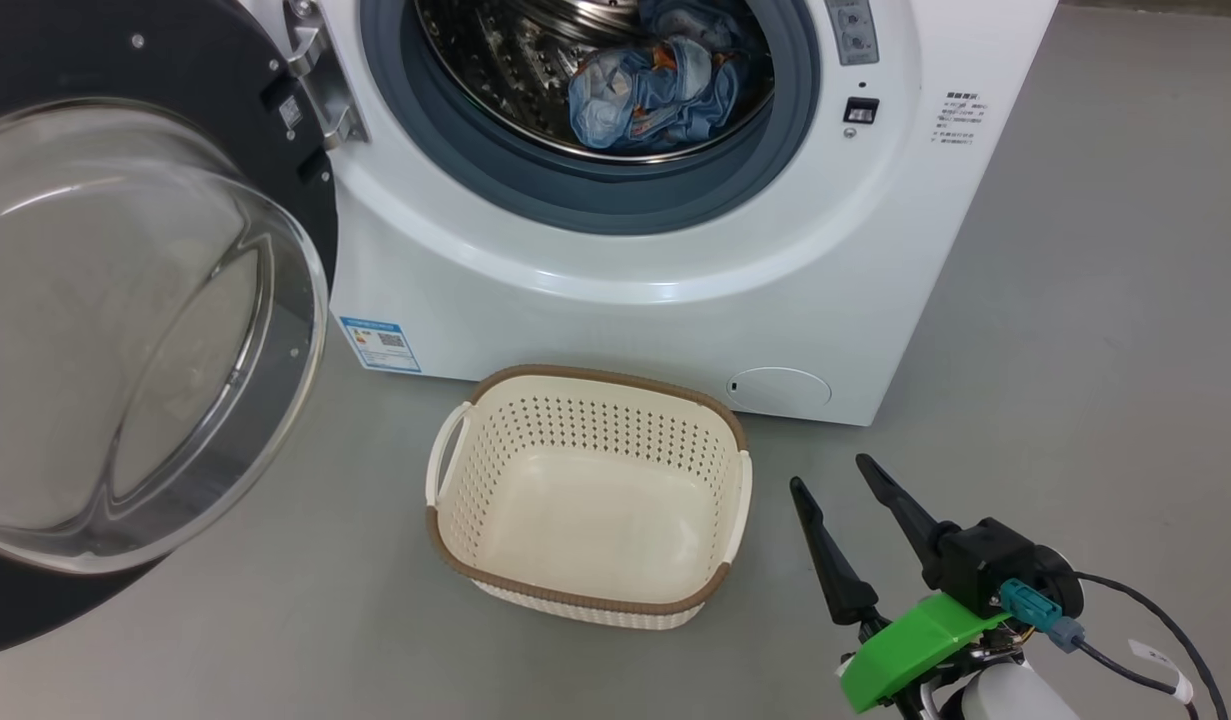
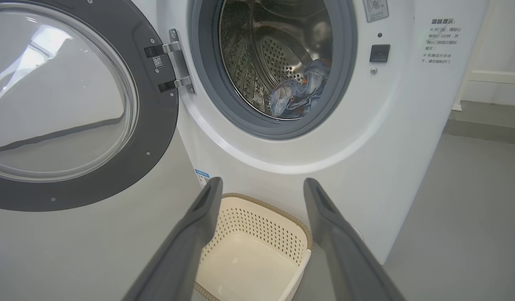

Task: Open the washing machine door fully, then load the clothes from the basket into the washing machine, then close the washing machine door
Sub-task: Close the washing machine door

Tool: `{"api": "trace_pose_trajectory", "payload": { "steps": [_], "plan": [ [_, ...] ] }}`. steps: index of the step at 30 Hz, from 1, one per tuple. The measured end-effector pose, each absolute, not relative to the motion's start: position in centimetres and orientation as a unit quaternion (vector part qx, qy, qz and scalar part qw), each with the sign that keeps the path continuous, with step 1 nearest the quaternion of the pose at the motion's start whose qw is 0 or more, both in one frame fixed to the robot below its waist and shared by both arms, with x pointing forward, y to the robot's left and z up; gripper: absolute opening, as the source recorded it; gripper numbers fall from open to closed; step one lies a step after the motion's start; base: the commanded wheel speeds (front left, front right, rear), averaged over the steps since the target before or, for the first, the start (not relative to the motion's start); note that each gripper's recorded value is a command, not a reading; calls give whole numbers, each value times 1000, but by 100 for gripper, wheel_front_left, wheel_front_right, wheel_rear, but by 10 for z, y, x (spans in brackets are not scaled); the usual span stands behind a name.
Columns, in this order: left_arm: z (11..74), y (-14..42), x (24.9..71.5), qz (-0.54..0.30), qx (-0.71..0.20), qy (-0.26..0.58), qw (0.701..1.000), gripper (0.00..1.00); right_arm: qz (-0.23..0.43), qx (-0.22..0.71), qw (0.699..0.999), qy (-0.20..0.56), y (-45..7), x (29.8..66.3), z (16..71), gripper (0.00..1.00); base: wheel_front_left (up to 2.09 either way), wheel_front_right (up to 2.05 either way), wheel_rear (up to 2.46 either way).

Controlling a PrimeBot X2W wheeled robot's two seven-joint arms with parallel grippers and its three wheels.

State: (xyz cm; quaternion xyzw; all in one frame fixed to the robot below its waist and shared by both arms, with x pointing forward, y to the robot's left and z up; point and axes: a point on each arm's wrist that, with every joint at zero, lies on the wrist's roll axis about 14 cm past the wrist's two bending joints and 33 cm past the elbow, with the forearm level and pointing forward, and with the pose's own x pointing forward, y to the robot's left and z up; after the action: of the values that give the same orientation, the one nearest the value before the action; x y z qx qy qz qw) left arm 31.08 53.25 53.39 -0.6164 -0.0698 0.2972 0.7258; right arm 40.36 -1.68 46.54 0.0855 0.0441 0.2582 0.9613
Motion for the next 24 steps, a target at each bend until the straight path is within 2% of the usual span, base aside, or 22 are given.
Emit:
{"api": "trace_pose_trajectory", "payload": {
  "steps": [12,24],
  "plan": [
    [521,518,317,275,-624,-14,731,0,255,86,962,50,-19,406,462,100,0,0,0],
    [523,483,308,183,-632,71,749,0,258,87,962,33,-17,402,477,100,0,0,0]
  ]
}}
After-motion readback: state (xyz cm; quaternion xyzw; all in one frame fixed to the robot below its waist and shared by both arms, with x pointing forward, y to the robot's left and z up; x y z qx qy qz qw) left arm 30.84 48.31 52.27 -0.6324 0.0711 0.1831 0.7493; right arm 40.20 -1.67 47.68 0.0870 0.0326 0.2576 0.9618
